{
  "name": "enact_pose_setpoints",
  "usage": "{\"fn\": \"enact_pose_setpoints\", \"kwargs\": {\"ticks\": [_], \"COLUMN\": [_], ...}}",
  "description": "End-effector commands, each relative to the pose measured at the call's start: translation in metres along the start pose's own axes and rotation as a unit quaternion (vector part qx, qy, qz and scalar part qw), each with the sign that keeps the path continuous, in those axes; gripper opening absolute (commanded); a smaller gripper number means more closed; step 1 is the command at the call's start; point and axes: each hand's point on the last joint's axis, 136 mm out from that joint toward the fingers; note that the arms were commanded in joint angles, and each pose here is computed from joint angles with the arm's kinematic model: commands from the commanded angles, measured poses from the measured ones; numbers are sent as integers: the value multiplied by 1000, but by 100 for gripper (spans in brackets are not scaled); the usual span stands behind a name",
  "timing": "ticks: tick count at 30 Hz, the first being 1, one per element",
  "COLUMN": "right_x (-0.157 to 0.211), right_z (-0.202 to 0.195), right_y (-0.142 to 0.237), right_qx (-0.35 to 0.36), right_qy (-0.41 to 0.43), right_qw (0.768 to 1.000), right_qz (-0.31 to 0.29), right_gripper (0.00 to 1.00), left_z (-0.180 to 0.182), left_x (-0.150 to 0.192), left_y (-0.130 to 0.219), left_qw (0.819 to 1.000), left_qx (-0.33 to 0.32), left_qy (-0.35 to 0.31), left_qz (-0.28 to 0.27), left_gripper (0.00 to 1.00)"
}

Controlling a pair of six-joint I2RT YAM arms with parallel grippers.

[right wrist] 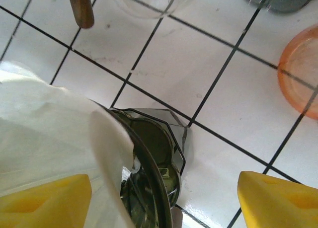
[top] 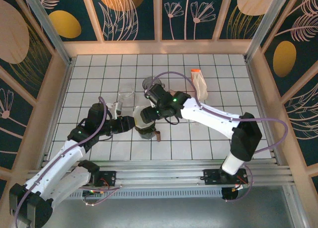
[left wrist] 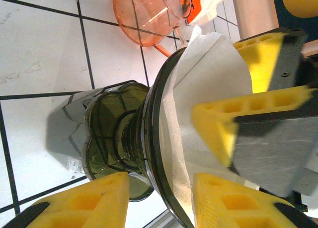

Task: Place the coffee filter in the dripper

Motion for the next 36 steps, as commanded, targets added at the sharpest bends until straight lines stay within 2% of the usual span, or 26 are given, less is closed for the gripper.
{"fn": "enact_pose_setpoints", "kwargs": {"ticks": [1,11,20,31,36], "right_x": [-1,6,-5,13,-4], "right_z": [-8,-32,-14,-31,-21], "right_y": [15,21,35,28,39], "right_qx": [13,55,19,51,28], "right_qy": [-14,-36,-26,-44,-42], "right_qw": [1000,997,998,997,996], "right_qz": [-23,-34,-62,-47,-78], "right_gripper": [78,75,77,74,75], "left_z": [-2,-1,-1,0,-4], "left_x": [0,1,1,1,-2], "left_y": [0,-1,0,-1,1], "left_qw": [1000,1000,1000,1000,1000], "left_qx": [7,6,5,4,7], "left_qy": [-4,-2,-1,-1,-4], "left_qz": [-4,-2,-5,-4,-8], "left_gripper": [39,38,40,41,44]}}
Point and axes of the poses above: each hand's point on the last joint's axis, 136 mm out from that joint toward the fingers, its own y axis back along the fingers, its own z axis along the line the jaws close on, x = y × z, and after that the axes turned 6 degrees about -y, right-handed
